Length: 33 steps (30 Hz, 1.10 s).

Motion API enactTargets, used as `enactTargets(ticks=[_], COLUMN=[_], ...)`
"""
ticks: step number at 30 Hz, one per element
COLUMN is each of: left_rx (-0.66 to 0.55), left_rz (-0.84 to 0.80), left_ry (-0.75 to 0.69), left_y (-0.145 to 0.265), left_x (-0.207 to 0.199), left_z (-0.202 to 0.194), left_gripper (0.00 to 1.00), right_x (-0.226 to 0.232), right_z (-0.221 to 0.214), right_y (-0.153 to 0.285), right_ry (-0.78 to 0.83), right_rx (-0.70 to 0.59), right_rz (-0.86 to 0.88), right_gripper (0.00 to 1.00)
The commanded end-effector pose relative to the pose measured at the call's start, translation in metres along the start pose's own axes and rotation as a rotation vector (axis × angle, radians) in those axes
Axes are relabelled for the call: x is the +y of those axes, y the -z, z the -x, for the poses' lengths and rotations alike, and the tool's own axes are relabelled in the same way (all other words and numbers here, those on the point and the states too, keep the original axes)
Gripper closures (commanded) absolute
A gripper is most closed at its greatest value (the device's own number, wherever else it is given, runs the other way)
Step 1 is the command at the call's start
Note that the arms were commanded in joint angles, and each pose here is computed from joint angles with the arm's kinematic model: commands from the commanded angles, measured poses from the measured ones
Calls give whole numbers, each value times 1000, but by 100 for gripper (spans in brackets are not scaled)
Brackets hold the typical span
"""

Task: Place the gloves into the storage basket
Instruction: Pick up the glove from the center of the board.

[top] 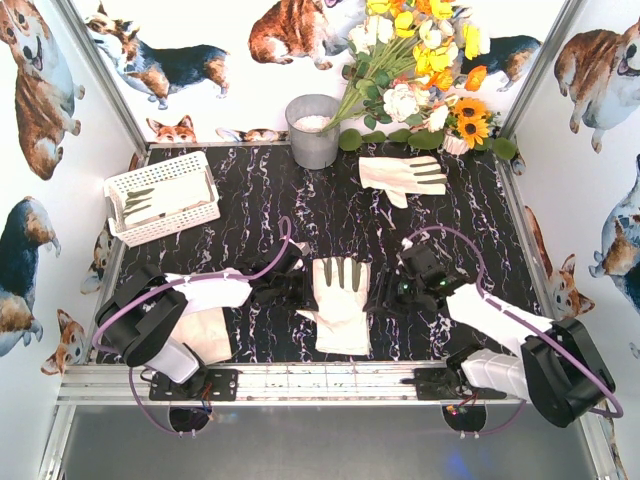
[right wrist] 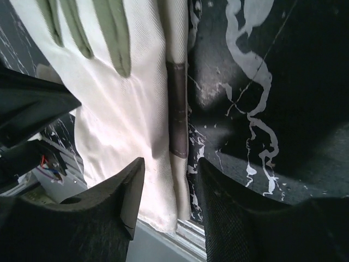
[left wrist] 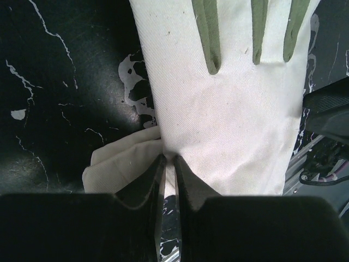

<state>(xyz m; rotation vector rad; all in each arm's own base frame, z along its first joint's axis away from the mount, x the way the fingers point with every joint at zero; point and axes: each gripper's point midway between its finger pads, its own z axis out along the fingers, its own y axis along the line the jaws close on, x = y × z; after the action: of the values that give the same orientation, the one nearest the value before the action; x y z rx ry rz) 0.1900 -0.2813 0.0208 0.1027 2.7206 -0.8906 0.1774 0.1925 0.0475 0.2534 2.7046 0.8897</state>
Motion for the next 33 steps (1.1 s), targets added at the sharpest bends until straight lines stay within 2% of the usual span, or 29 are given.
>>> enactTargets(ticks=[1,7,18,21,26,27,29,33], left_rx=[44,41,40,35,10,-1,-28,-94], left_rz=[77,72,53,50,48,45,36,-3], left_ry=[5,13,17,16,14,14,5,-20], left_y=[-5,-6,-6,-5,0,1,6,22], left_x=[25,24,20,18,16,15,10,-2], left_z=[-18,-18,-20,-19,-15,-13,-7,7], left_gripper=[93,93,93,93,93,92,85,66], right_x=[19,14,14,17,22,24,29,37], right_z=[-1,-11,-15,-15,-12,-11,-10,-7], right_y=[-4,-16,-27,-28,-24,-22,-18,-8], right_ry=[-8,-48,-66,-61,-37,-27,-4,75], right_rx=[34,113,169,173,153,146,138,136], right_rz=[123,121,140,156,183,195,217,238], right_gripper=[54,54,58,68,95,100,100,100])
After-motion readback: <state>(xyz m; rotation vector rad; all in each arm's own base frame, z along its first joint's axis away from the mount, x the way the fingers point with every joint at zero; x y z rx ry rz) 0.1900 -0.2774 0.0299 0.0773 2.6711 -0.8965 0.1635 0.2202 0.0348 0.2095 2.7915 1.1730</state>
